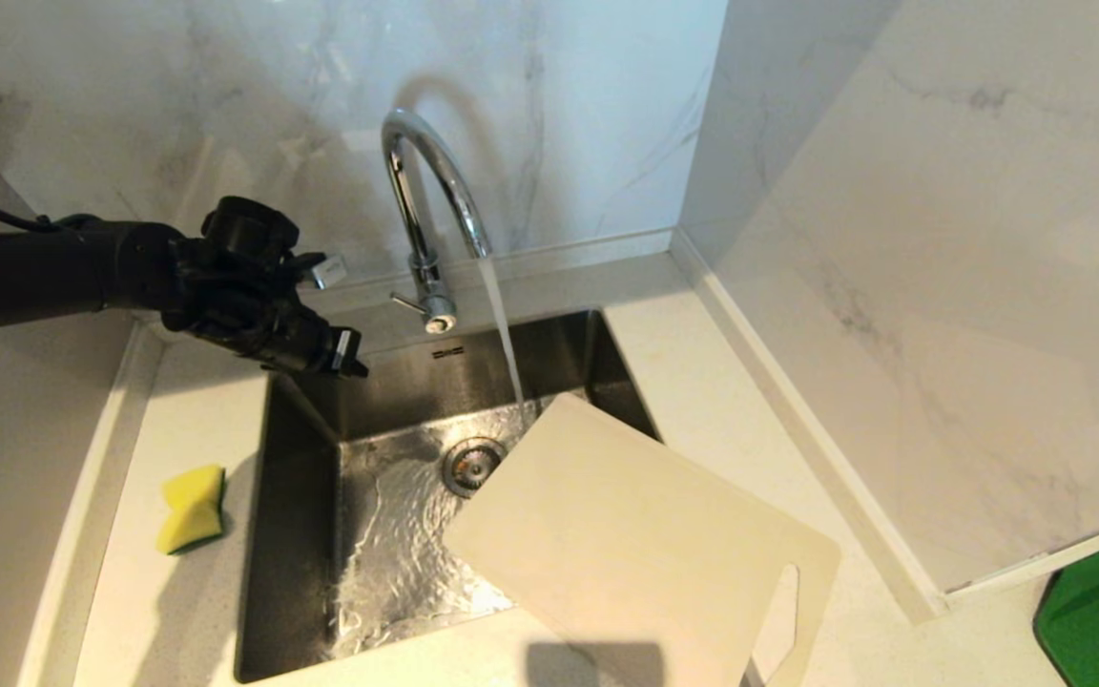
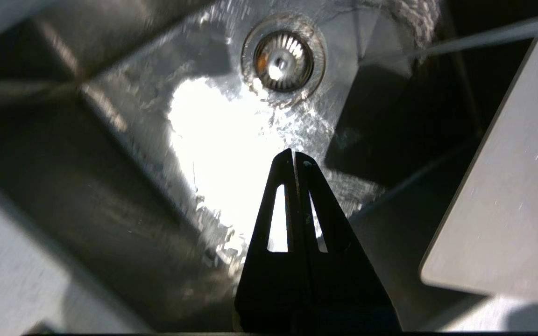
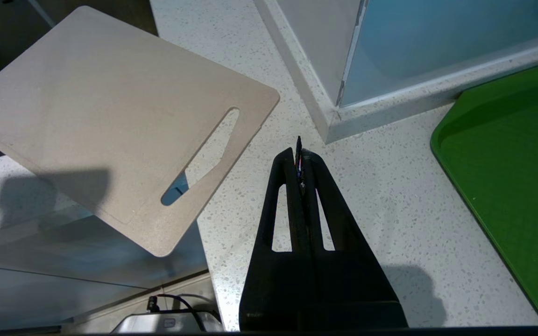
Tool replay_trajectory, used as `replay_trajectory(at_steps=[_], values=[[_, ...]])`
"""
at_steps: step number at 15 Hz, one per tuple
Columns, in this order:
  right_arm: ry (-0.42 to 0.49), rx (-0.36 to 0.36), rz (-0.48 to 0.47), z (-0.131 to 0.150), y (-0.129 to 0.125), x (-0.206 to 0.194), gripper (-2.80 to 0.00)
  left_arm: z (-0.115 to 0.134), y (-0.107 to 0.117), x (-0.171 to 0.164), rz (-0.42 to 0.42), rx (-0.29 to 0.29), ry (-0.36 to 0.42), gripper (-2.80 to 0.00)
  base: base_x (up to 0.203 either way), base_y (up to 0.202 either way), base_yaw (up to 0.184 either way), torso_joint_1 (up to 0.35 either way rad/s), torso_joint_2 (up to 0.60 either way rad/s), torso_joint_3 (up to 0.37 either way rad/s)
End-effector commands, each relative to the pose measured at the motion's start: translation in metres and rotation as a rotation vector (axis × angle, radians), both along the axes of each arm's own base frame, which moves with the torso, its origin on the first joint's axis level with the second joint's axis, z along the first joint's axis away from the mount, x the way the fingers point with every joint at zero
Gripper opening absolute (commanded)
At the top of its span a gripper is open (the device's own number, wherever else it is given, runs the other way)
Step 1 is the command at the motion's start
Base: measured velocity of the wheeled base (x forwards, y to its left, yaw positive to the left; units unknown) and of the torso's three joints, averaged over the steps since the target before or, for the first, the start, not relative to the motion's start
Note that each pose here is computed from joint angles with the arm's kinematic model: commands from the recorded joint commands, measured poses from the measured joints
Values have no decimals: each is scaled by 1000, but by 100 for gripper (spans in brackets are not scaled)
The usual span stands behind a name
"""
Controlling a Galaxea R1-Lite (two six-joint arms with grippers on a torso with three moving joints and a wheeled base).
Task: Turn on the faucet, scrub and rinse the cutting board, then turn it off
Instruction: Turn off the tap
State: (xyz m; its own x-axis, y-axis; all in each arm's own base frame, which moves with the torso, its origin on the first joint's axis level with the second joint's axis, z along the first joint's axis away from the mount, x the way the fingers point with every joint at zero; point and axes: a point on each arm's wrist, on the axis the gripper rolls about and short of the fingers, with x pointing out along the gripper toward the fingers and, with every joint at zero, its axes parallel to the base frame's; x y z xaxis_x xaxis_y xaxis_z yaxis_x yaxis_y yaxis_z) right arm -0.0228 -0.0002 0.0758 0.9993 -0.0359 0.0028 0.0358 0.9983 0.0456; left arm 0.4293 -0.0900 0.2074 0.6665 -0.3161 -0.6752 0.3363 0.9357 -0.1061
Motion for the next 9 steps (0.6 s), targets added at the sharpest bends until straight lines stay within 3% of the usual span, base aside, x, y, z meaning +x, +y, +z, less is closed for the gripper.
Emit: replay_trajectory(at_steps=[1,7,9], values=[[0,0,0,0,0,0,-280,-6,-5,6,-2,-11,-18,-280,0,0,0,0,0,0],[0,0,0,0,0,0,-280,3,-10,21,43,-100,-170,-280,0,0,0,0,0,0],[0,0,0,0,0,0,-280,2,-10,24,46,-106,-193,-280,0,0,0,0,0,0]])
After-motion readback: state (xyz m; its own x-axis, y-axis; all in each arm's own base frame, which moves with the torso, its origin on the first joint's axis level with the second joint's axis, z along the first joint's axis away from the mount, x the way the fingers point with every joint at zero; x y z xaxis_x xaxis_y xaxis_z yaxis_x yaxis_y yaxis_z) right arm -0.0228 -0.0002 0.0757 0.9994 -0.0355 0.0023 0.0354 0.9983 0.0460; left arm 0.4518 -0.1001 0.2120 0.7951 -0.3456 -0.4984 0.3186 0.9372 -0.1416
